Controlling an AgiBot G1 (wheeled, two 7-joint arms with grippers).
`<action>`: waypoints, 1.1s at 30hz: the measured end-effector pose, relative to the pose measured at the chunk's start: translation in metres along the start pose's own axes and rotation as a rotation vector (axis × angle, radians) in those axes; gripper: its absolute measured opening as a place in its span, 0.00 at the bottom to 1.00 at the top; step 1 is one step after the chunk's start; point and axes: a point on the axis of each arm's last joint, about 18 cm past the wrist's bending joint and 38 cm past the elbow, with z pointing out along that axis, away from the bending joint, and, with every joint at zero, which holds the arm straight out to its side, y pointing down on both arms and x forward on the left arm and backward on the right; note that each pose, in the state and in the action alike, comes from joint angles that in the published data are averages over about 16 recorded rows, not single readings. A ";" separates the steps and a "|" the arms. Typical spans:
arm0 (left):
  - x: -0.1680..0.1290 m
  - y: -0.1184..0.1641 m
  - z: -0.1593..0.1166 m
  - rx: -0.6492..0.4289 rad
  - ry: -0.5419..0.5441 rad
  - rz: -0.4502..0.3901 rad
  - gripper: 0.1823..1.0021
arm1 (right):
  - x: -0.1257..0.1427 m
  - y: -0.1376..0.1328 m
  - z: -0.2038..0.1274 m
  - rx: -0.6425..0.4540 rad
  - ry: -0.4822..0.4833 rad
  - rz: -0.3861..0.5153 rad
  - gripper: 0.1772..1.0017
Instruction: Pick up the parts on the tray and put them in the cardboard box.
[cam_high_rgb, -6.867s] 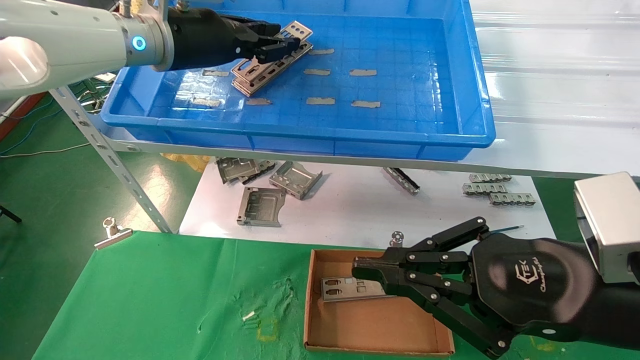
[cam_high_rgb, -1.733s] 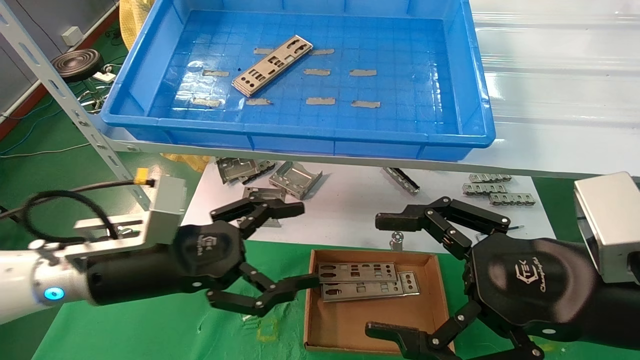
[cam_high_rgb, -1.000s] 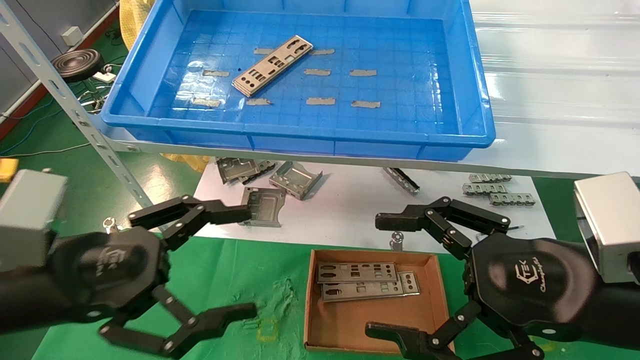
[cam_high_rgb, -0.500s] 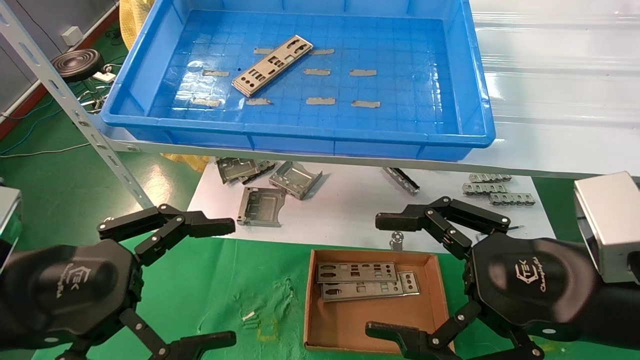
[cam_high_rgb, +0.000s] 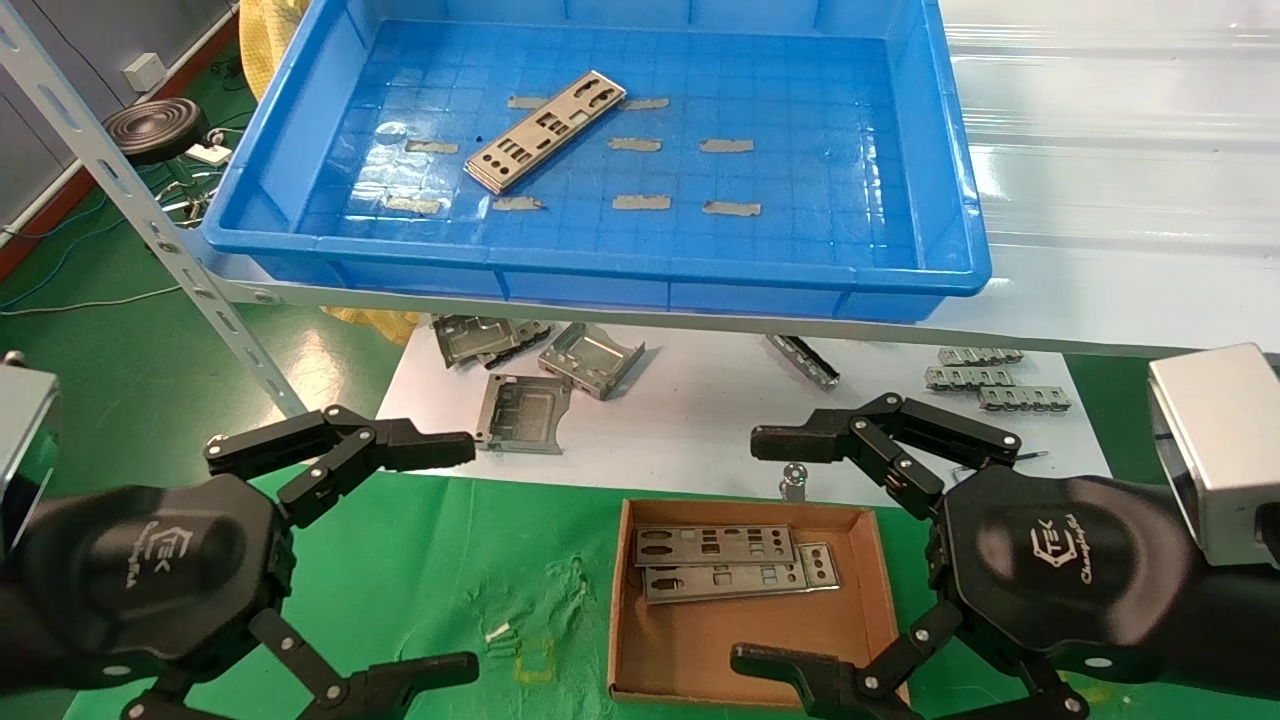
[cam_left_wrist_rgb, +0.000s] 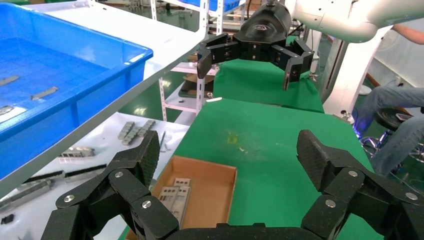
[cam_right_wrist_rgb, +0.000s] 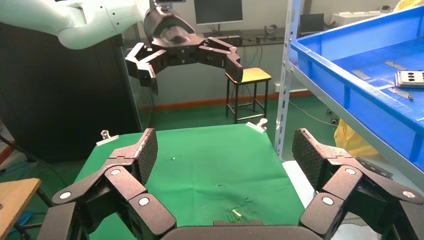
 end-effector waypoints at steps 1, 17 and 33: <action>0.000 0.000 0.000 0.000 0.000 0.000 1.00 | 0.000 0.000 0.000 0.000 0.000 0.000 1.00; -0.001 0.001 0.001 0.003 -0.001 -0.003 1.00 | 0.000 0.000 0.000 0.000 0.000 0.000 1.00; -0.002 0.001 0.001 0.004 -0.002 -0.003 1.00 | 0.000 0.000 0.000 0.000 0.000 0.000 1.00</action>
